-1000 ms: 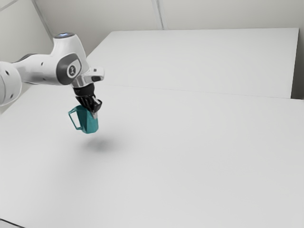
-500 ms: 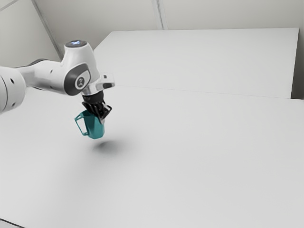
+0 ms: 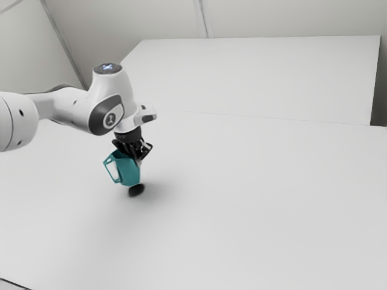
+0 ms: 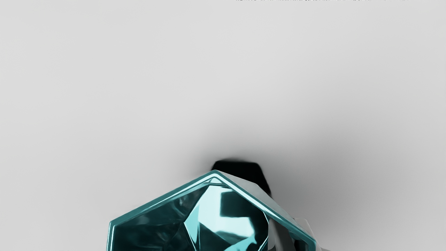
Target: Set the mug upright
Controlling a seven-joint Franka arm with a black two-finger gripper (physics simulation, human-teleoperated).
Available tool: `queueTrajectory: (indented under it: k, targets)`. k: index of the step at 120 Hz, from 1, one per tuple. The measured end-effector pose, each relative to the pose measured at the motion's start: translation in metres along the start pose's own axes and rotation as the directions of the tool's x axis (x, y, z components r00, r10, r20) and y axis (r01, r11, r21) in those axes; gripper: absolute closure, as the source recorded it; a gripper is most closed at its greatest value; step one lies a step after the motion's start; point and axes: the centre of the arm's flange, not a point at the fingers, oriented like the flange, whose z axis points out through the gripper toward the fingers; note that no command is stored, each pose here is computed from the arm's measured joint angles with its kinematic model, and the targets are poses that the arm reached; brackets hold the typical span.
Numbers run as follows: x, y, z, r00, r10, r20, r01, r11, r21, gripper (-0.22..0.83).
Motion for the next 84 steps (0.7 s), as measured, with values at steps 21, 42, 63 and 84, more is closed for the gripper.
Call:
queueTrajectory:
  k: [21, 42, 63, 84]
  targets:
    - [-0.003, 0.011, 0.008, 1.0, -0.009, -0.014, 0.009, 0.999, 0.032, 0.79]
    - [-0.004, 0.018, 0.011, 0.999, -0.02, -0.038, 0.023, 0.998, 0.064, 0.79]
    - [-0.003, 0.025, 0.016, 0.998, -0.049, -0.047, 0.052, 0.996, 0.072, 0.79]
    - [-0.006, 0.03, 0.029, 0.996, -0.079, -0.039, 0.082, 0.994, 0.068, 0.78]
